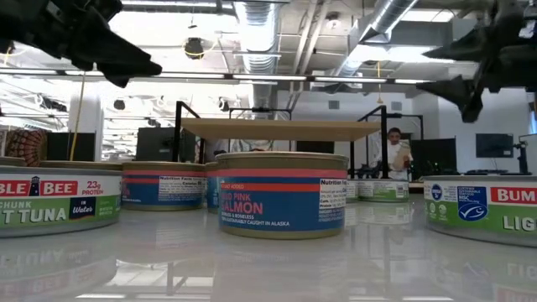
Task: Stack canned seafood by type on shelf
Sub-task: Put the the blue tuna can on the shelf
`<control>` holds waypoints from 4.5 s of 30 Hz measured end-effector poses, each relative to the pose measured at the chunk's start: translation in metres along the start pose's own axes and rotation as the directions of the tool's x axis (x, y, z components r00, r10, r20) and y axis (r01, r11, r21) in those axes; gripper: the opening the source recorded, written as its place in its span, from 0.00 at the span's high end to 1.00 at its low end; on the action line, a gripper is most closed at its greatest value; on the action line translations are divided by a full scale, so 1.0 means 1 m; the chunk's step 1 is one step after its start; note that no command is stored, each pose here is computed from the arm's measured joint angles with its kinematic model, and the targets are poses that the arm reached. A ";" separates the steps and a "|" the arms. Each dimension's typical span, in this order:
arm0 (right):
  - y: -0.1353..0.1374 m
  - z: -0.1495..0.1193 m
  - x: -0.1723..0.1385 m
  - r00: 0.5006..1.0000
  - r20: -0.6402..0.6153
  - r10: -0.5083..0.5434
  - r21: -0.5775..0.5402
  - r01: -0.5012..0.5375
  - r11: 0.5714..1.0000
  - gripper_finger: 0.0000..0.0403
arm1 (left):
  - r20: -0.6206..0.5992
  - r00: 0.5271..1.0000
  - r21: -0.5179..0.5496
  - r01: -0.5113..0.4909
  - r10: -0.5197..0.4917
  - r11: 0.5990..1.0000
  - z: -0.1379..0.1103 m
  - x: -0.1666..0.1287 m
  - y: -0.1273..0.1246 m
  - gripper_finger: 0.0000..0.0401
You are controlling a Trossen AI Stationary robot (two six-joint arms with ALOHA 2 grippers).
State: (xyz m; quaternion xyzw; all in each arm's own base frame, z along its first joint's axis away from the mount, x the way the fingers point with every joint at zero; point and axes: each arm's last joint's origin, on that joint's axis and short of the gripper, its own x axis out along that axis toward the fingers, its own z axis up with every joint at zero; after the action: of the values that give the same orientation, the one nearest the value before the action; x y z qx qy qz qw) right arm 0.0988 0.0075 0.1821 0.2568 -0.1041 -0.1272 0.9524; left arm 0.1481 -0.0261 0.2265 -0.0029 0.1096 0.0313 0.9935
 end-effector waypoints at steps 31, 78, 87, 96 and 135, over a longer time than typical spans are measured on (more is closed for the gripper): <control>0.118 -0.028 0.156 0.876 -0.454 -0.163 -0.528 -0.117 0.841 0.32 | -0.494 0.863 -0.236 -0.013 -0.109 0.972 0.017 -0.010 -0.087 0.63; 0.179 -0.056 0.189 0.878 -0.478 0.004 -0.479 -0.265 0.837 0.32 | -0.686 0.716 -0.282 -0.428 0.131 0.859 -0.047 0.029 -0.023 0.79; 0.173 -0.083 0.218 0.835 -0.550 0.021 -0.453 -0.319 0.833 0.32 | -0.670 0.738 -0.317 -0.390 0.087 0.865 -0.049 0.031 -0.023 0.87; 0.187 -0.106 0.258 0.754 -0.655 0.048 -0.517 -0.493 0.700 0.32 | -0.675 0.733 -0.326 -0.402 0.087 0.856 -0.066 0.032 -0.013 1.00; 0.120 -0.106 0.331 0.703 -0.686 -0.186 -0.587 -0.384 0.713 0.32 | -0.548 0.835 -0.432 -0.335 0.052 0.837 -0.054 0.026 0.028 1.00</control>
State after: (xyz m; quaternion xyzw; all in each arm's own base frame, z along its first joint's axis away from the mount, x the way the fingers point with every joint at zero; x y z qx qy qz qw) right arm 0.4628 0.0591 0.1984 -0.0975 0.3075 0.0072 0.9465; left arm 0.1603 0.0028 0.1683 -0.2627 0.3584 0.1617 0.8811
